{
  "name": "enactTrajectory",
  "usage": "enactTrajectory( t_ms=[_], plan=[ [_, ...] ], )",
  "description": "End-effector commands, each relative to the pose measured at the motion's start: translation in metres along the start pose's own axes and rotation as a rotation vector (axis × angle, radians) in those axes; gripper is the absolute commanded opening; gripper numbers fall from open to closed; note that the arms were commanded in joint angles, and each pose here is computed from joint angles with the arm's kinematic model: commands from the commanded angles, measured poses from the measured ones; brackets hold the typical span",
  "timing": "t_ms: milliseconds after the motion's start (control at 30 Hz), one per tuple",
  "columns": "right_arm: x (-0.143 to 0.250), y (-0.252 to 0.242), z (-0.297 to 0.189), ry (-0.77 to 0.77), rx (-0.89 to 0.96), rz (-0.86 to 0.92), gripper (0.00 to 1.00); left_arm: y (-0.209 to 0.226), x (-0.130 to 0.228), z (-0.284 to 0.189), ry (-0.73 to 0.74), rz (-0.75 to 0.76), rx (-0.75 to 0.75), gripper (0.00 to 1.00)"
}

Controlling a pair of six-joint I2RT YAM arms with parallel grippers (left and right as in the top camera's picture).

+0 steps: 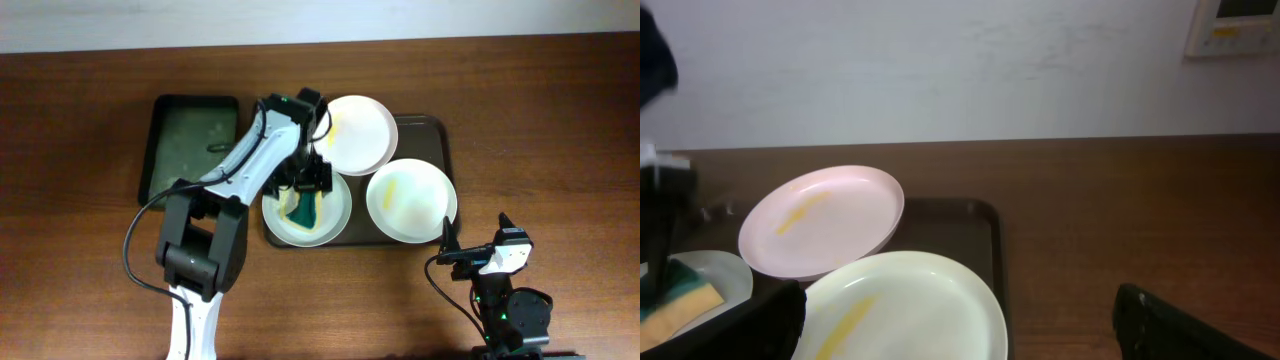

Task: Clean dirty plates on tray and stack at the side
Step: 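Place the sponge onto the front-left white plate and release, then reach the right gripper to the front-left plate rim and grasp it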

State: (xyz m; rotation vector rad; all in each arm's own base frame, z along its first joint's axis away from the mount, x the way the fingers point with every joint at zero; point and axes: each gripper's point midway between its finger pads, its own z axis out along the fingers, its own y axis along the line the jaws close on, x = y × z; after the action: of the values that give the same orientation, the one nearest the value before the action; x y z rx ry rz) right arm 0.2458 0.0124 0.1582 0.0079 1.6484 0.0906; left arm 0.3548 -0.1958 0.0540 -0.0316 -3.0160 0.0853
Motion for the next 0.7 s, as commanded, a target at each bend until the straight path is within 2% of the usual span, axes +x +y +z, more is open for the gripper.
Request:
enactTrajectory(
  t_ms=[0, 100, 167, 267, 300, 400, 433, 533, 600, 667],
  plan=[
    [0.003, -0.002, 0.000, 0.005, 0.011, -0.004, 0.98, -0.013, -0.023, -0.064, -0.143, 0.031, 0.047, 0.92],
    [0.003, -0.002, 0.000, 0.004, 0.011, -0.004, 0.98, -0.009, -0.031, -0.118, -0.245, 0.013, 0.089, 0.92],
    [-0.011, 0.002, 0.000, -0.055, -0.008, -0.001, 0.98, 0.005, -0.037, -0.146, -0.306, -0.018, 0.106, 0.92],
    [-0.025, 0.045, -0.007, -0.089, -0.266, 0.138, 0.98, 0.038, -0.044, -0.177, -0.375, -0.095, 0.125, 0.96],
    [-0.029, 0.054, -0.010, -0.092, -0.324, 0.166, 0.98, 0.049, -0.045, -0.180, -0.380, -0.117, 0.122, 1.00],
    [-0.064, 0.081, -0.029, -0.196, -0.514, 0.258, 0.98, 0.089, -0.042, -0.179, -0.342, -0.209, 0.095, 1.00],
    [-0.096, 0.088, -0.046, -0.342, -0.582, 0.210, 0.98, 0.108, -0.036, -0.173, -0.301, -0.252, 0.075, 1.00],
    [-0.141, 0.092, -0.070, -0.498, -0.612, 0.163, 0.98, 0.132, -0.033, -0.171, -0.282, -0.299, 0.024, 1.00],
    [-0.167, 0.094, -0.078, -0.478, -0.606, 0.143, 0.98, 0.142, -0.033, -0.171, -0.281, -0.321, 0.015, 1.00],
    [-0.181, 0.098, -0.076, -0.361, -0.577, 0.066, 0.98, 0.146, -0.032, -0.171, -0.280, -0.331, 0.015, 1.00]
  ],
)
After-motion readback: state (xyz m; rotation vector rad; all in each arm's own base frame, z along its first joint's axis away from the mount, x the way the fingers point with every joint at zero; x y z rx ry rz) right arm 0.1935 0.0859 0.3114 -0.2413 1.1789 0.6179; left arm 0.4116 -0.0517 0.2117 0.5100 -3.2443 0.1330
